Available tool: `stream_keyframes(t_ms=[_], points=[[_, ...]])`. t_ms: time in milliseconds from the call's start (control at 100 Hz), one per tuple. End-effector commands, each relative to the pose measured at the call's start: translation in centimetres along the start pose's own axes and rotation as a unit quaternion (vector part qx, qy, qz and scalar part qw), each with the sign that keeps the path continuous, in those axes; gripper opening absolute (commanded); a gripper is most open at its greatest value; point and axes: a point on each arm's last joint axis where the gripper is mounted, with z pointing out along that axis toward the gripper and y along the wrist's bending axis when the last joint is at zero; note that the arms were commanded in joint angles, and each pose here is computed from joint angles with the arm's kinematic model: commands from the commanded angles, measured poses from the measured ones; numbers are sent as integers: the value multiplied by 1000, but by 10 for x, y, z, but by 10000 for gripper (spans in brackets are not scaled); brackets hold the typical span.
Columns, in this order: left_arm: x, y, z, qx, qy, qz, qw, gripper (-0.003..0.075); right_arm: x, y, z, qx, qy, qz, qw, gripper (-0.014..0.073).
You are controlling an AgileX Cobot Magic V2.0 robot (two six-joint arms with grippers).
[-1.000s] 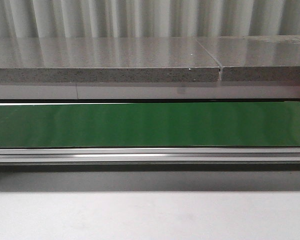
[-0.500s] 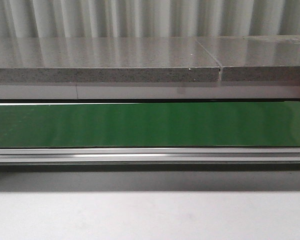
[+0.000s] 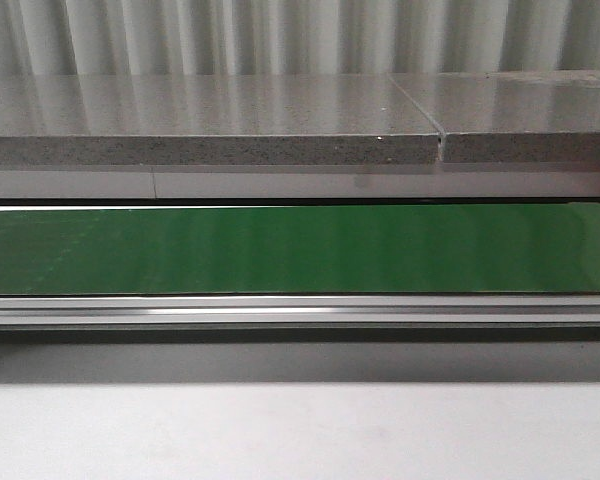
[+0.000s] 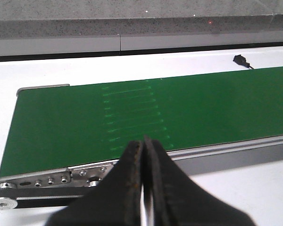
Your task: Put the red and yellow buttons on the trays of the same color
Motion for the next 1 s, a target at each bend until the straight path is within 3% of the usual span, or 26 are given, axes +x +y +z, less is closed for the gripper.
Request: stream_keyframes(t_ms=[0, 460, 990], points=[[-14, -1, -3, 1, -44, -6, 999, -20, -8, 1, -2, -3, -49, -6, 999, -67], [-14, -1, -3, 1, -45, -6, 999, -20, -8, 1, -2, -3, -49, -6, 999, -67], [-18, 8, -5, -47, -159, 37, 986, -20, -8, 1, -2, -3, -49, -6, 999, -67]])
